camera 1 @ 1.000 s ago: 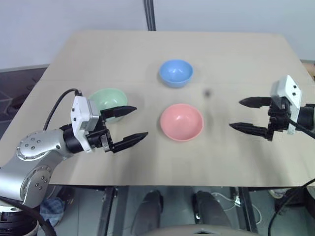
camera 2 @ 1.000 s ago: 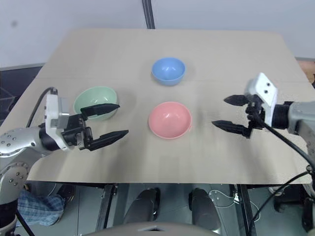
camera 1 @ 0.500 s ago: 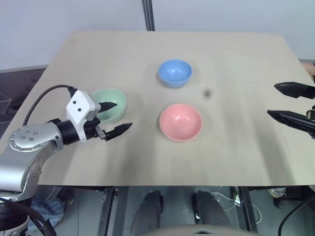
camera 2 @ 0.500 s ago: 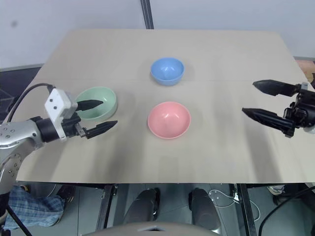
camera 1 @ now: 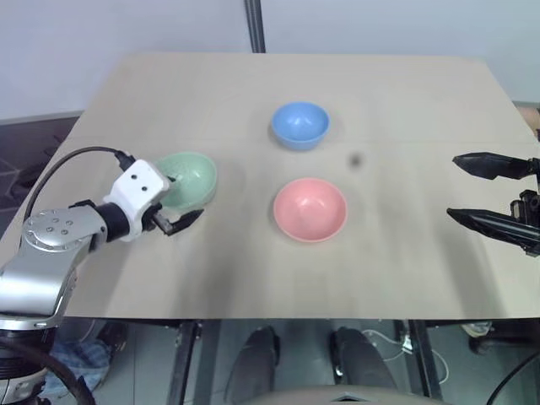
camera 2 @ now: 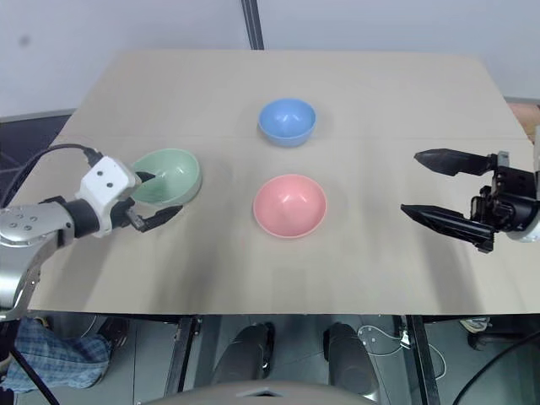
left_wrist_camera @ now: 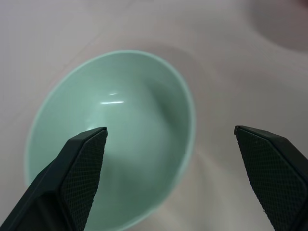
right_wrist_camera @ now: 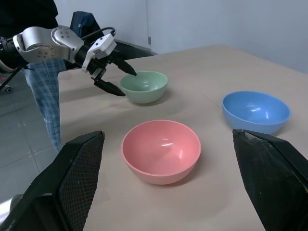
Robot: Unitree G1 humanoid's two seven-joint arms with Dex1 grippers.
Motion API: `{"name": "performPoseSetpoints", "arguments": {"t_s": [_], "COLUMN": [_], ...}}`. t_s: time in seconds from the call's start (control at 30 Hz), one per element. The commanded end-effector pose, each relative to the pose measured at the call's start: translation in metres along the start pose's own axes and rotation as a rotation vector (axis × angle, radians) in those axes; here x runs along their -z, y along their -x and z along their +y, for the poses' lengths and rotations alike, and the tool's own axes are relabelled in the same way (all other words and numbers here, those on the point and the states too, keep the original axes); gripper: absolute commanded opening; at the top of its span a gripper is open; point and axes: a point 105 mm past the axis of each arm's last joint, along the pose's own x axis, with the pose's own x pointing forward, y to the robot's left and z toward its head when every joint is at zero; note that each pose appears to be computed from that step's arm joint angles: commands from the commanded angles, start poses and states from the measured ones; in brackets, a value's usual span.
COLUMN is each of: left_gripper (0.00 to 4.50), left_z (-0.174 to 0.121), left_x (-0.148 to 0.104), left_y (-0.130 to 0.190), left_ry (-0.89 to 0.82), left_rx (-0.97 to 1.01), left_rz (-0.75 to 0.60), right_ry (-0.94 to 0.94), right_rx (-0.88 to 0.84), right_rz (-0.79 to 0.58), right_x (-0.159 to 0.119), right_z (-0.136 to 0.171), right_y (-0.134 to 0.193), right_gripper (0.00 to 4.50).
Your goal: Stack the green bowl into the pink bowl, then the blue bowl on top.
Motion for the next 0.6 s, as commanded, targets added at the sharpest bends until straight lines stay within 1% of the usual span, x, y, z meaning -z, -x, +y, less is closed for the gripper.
{"name": "performPoseSetpoints", "arguments": {"t_s": [0.03, 0.2, 0.43, 0.53, 0.57, 0.6], "left_gripper": [4.50, 4.50, 4.50, 3.70, 2.97, 2.76], "left_z": [-0.001, -0.008, -0.003, 0.004, 0.005, 0.004], "left_x": [0.001, 0.012, 0.012, 0.008, 0.006, 0.006], "left_y": [-0.003, -0.013, -0.022, -0.021, -0.021, -0.021], "left_ry": [-0.095, -0.173, -0.199, -0.182, -0.180, -0.183], "left_rx": [0.004, 0.063, 0.102, 0.112, 0.114, 0.121], "left_rz": [0.020, 0.062, 0.060, 0.049, 0.045, 0.044], "right_ry": [0.049, 0.051, 0.056, 0.052, 0.051, 0.051], "right_rx": [0.009, 0.018, 0.032, 0.043, 0.046, 0.048], "right_rz": [-0.018, -0.019, -0.013, -0.009, -0.010, -0.010], "right_x": [-0.010, -0.010, -0.010, -0.009, -0.009, -0.009], "right_z": [0.001, 0.000, 0.001, 0.001, 0.001, 0.001], "right_y": [0.001, 0.001, 0.003, 0.005, 0.005, 0.005], "right_gripper": [4.46, 4.46, 4.46, 4.50, 4.50, 4.50]}}
